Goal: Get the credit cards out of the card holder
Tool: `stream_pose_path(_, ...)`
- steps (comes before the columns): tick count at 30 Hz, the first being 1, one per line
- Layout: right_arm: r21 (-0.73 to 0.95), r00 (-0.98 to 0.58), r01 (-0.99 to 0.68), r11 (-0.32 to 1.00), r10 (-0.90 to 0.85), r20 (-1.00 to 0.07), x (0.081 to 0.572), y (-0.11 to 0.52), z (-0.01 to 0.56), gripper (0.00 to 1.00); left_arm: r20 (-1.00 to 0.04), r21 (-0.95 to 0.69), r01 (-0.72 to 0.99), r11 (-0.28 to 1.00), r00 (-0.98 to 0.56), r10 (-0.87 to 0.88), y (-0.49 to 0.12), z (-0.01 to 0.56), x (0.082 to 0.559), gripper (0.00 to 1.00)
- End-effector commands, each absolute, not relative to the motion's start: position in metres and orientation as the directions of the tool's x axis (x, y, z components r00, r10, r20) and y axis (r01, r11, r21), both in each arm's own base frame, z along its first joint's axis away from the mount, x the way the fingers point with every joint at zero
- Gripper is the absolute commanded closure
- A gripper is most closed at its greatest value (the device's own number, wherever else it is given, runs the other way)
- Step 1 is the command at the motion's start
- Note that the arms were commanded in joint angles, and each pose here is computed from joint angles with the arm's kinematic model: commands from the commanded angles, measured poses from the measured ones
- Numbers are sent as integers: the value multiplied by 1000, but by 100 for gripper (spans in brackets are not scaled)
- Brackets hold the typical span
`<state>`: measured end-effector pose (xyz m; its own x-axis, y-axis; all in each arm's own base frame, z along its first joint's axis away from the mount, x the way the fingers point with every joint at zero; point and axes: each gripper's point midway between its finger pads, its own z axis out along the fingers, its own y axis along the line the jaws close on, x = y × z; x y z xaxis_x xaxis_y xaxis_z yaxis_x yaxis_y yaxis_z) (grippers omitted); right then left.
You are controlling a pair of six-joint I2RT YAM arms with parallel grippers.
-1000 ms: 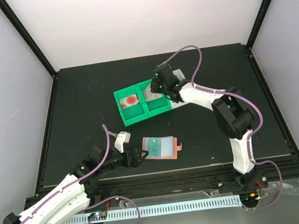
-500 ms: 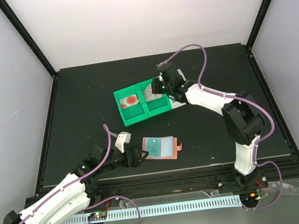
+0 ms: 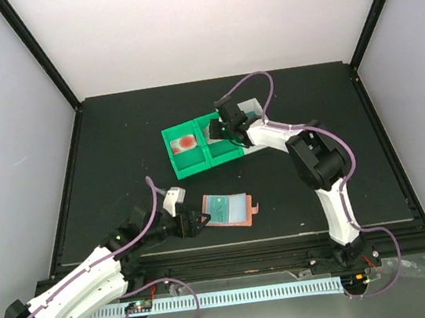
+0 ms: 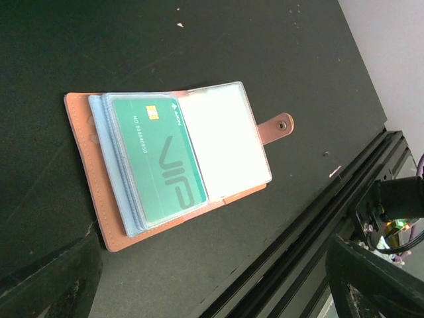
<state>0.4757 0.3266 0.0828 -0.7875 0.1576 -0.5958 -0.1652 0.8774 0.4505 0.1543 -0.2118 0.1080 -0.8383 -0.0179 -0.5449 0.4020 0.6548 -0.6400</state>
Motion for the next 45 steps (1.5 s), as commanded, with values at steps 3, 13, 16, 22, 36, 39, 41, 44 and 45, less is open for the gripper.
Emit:
stream_pose_path(3,387,-769,-114,915,165,-617,489,316,76,99,-575,-621,404,672,-817,-41,-209,123,163,6)
stream_pose_path(13,404,-761,-155,901,152,-631,484,320,108,99,-570,-620,407,671,-821,-29,-212,123,164,6)
stream_pose_path(16,437,-758,-196,878,147,-636,472,323,132,99,-572,-624,413,663,-820,-27,-213,124,164,6)
stream_pose_path(22,486,-762,-241,840,146,-631,432,317,163,94,-570,-633,412,656,-821,-34,-216,122,165,5)
stream_pose_path(36,528,-820,-268,806,97,-564,322,294,148,86,-495,-714,388,583,-869,-27,-230,110,156,4)
stream_pose_path(39,525,-829,-264,809,88,-553,301,287,140,85,-488,-733,388,559,-872,-35,-234,112,156,4)
stream_pose_path(41,522,-837,-258,813,81,-541,290,282,131,84,-487,-740,390,548,-873,-36,-236,113,157,4)
stream_pose_path(44,530,-848,-251,810,80,-525,277,278,120,84,-486,-748,391,536,-873,-41,-238,114,158,4)
stream_pose_path(45,537,-852,-248,806,82,-517,273,278,115,84,-490,-751,394,530,-871,-47,-239,116,159,4)
